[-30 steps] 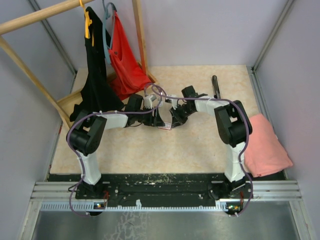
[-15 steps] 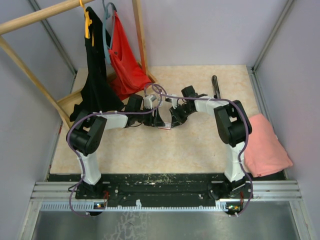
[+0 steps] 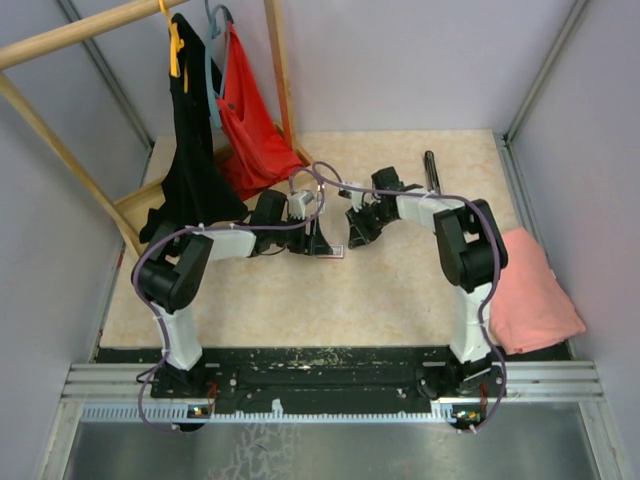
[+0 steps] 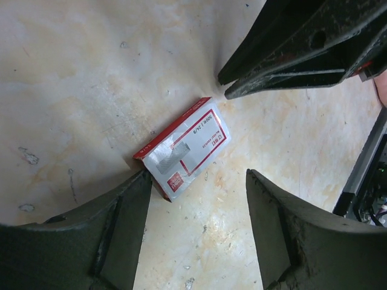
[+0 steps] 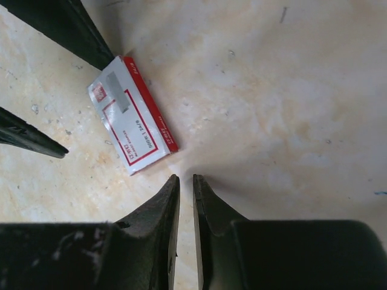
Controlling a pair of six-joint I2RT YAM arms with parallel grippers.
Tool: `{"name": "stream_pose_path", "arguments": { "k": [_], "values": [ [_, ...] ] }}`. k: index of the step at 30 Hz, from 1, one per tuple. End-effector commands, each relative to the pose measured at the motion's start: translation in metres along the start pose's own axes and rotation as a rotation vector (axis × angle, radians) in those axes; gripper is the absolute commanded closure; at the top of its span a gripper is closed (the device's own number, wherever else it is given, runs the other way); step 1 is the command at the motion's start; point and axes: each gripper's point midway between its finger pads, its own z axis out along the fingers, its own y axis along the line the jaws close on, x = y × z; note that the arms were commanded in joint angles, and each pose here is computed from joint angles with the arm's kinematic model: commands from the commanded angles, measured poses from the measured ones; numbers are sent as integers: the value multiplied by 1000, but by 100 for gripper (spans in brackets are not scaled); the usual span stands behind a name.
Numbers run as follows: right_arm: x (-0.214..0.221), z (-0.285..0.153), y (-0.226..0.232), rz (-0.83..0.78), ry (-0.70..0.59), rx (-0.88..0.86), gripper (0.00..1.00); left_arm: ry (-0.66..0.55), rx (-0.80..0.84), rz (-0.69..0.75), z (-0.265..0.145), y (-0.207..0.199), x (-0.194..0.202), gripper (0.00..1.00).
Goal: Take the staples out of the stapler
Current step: Close the staple box at the center of the board, then reset both arms
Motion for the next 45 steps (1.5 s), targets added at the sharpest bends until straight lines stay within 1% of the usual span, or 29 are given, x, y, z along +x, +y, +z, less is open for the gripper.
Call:
{"name": "stream_pose_path", "arguments": {
  "k": [1, 11, 15, 18, 20, 21, 23, 25, 30, 31, 34, 36, 40, 45],
  "values": [
    [-27, -29, -10, -68, -58, 79, 83, 56, -11, -35, -3, 0, 21, 28],
    [-43, -70, -21, -87, -129, 162, 77, 46, 9, -26, -4, -4, 16, 24],
    [-47, -86, -19, -111, -149, 189, 72, 22, -9, 8, -8, -3, 6, 14],
    [-52, -104, -14, -140, -177, 227, 64, -17, -25, 41, -18, -2, -10, 8],
    [-54, -117, -12, -155, -199, 262, 56, -45, -40, 77, -26, -2, -21, 2],
    [-53, -123, -11, -154, -207, 281, 52, -58, -51, 98, -31, -1, -27, 1],
    [-58, -143, -6, -166, -256, 330, 49, -86, -79, 155, -43, 0, -36, 0],
    [-58, -160, -7, -152, -294, 388, 42, -123, -114, 195, -57, 3, -46, 0],
    [-55, -205, -20, -66, -409, 599, 18, -222, -196, 262, -99, 13, -65, 0],
    [-53, -213, -22, -41, -433, 635, 15, -244, -217, 271, -109, 16, -69, 0],
    [-47, -232, -18, -14, -487, 701, 13, -322, -283, 332, -142, 18, -81, 0],
    [-41, -242, -12, 6, -519, 740, 12, -383, -354, 373, -165, 20, -89, 0],
    [-30, -264, 7, 27, -583, 804, 12, -469, -446, 452, -205, 13, -90, 0],
    [-9, -290, 23, 38, -664, 918, 11, -474, -554, 459, -236, 14, -75, 0]
  ]
}}
